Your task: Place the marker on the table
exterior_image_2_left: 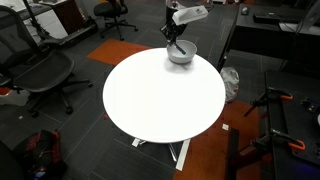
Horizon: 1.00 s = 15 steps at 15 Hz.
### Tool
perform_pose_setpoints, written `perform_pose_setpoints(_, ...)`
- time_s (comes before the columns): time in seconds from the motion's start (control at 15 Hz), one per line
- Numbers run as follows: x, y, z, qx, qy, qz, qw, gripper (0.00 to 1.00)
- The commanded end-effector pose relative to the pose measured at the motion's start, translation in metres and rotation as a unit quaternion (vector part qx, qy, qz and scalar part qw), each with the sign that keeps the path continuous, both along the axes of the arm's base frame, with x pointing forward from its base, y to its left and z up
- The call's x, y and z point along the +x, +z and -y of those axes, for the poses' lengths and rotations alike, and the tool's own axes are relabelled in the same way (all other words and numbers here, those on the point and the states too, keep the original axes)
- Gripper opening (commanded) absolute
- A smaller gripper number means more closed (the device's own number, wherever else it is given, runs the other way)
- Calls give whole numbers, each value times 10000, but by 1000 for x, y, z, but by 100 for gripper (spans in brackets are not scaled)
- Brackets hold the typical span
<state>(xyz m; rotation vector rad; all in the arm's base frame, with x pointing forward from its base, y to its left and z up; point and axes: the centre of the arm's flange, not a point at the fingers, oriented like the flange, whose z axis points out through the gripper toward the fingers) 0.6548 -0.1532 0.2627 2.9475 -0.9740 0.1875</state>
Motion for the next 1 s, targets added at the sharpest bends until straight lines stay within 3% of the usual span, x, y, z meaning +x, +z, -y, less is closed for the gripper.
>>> perform_pose_setpoints(0.0, -19, 2, -40, -103, -536, -18, 9985, 5)
perform_pose_setpoints(0.33, -14, -16, -77, -96, -1084, 42, 9941, 5)
perform_pose_setpoints(0.93, -6, -55, -88, 84, -1095, 158, 9938, 5)
